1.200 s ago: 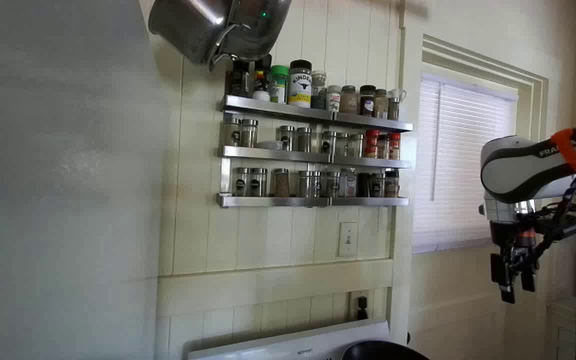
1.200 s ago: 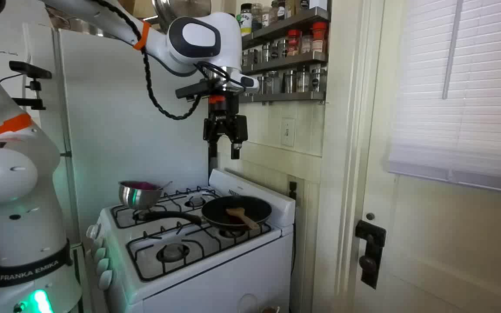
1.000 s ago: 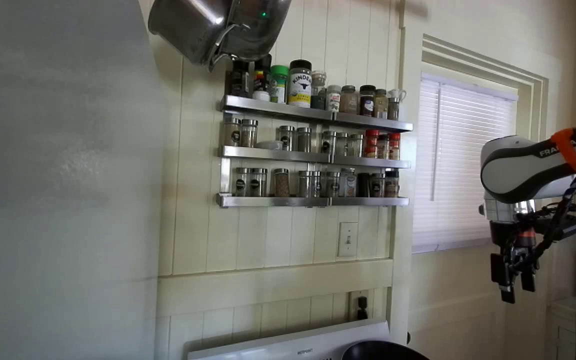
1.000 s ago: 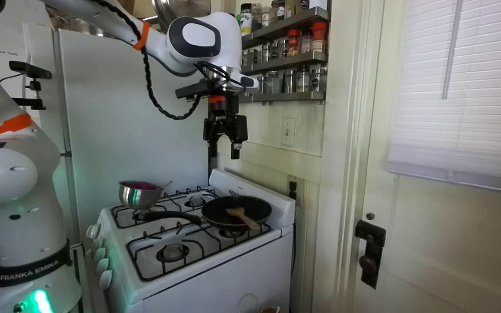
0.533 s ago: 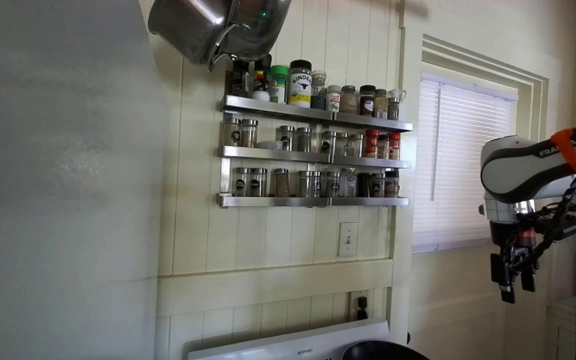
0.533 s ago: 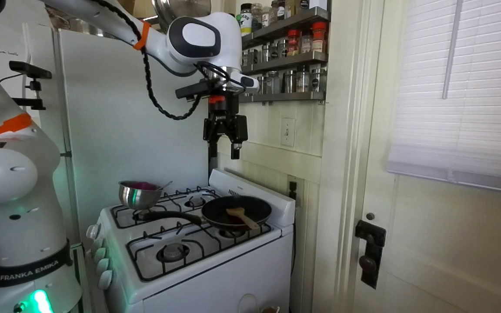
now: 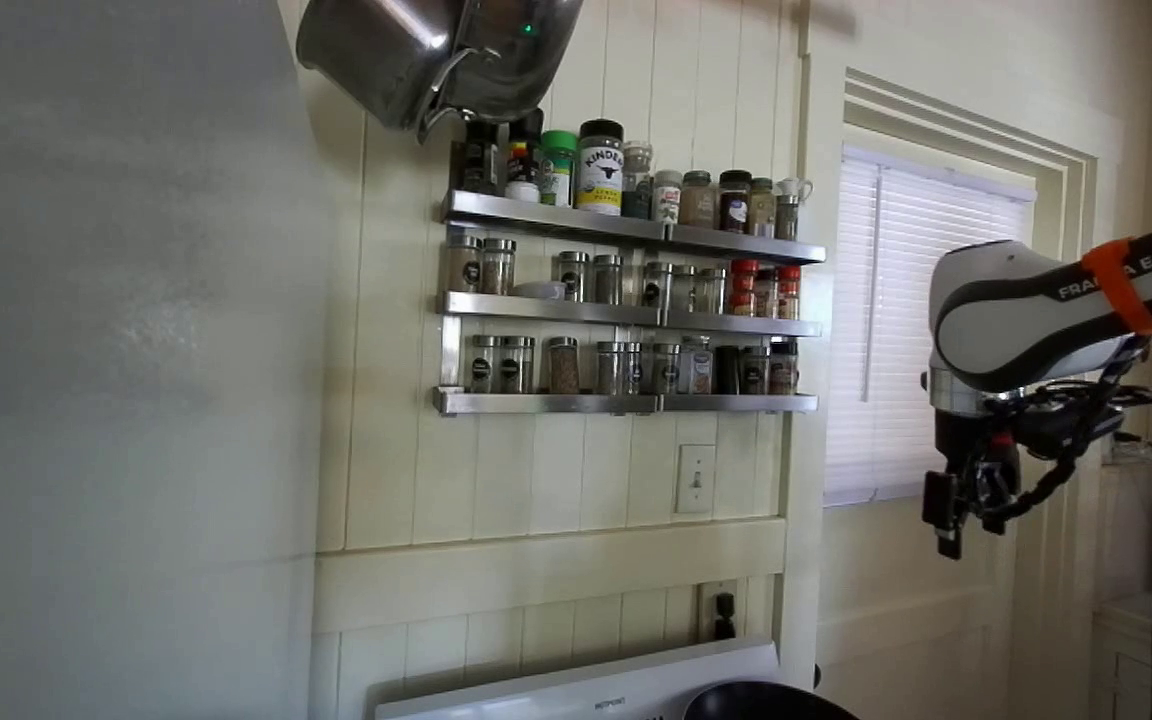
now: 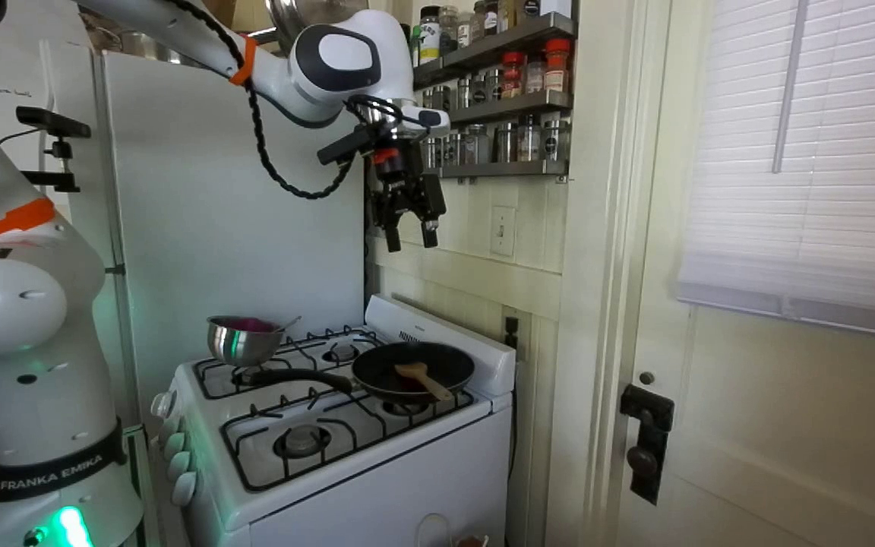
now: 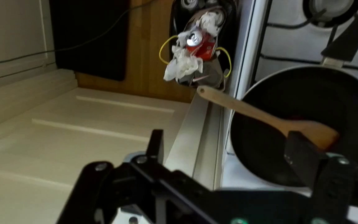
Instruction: Grab a bottle, then put some spice onto the pan
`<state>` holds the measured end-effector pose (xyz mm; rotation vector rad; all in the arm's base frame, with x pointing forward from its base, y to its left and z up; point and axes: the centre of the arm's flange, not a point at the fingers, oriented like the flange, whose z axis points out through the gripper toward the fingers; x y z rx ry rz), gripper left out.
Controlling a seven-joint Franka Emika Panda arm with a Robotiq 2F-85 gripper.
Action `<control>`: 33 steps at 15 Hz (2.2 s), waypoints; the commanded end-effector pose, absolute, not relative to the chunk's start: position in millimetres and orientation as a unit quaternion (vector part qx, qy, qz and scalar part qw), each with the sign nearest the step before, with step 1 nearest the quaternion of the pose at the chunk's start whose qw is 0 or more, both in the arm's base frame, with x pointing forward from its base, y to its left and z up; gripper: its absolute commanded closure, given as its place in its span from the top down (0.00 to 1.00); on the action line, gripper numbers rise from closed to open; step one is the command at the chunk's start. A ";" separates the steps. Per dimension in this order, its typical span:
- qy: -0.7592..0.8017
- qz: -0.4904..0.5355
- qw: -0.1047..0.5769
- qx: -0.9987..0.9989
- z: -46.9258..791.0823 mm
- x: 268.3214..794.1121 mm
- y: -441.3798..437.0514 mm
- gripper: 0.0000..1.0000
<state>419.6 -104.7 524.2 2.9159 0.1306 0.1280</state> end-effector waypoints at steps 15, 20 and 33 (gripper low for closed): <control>0.033 0.284 0.175 0.942 605.6 459.3 18.0 1.00; 0.030 0.411 0.196 0.890 650.2 466.3 38.6 1.00; 0.112 0.510 0.096 0.847 648.0 489.0 53.9 1.00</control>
